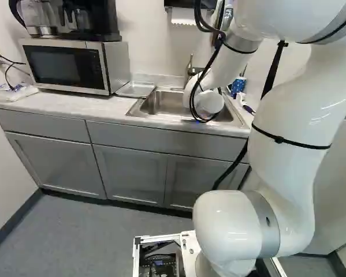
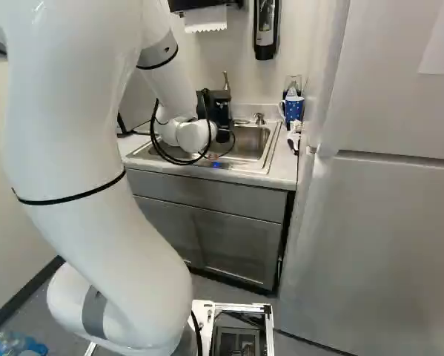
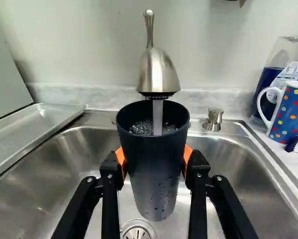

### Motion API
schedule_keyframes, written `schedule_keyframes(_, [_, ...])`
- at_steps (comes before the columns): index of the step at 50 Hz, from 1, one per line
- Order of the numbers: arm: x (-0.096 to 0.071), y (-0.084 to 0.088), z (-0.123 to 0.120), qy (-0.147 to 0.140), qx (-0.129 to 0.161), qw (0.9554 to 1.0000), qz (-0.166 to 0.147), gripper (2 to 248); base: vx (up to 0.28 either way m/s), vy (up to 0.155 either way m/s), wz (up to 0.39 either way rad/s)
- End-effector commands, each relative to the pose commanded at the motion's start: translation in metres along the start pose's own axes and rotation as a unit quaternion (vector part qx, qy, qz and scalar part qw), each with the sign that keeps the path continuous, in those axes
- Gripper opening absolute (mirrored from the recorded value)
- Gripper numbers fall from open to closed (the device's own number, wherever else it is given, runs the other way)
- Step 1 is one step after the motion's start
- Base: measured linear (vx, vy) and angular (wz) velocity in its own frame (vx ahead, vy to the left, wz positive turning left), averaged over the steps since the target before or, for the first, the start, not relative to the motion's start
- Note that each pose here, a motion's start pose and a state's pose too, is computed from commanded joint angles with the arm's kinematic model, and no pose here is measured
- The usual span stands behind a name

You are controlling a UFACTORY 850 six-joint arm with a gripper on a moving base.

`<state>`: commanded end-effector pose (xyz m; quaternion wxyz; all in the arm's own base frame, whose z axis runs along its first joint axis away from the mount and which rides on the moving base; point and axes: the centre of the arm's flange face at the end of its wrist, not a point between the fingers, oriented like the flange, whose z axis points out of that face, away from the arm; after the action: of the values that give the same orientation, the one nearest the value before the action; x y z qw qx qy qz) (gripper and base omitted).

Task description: Rinse the cup and place it in the tray

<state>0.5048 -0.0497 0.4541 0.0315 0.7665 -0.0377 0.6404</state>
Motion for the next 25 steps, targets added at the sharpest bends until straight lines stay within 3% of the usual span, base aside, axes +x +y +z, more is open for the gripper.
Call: schedule_keyframes(25, [0.000,-0.029,-0.003,0.000,0.028,0.9996,-0.005,124,0.000,0.000,0.000])
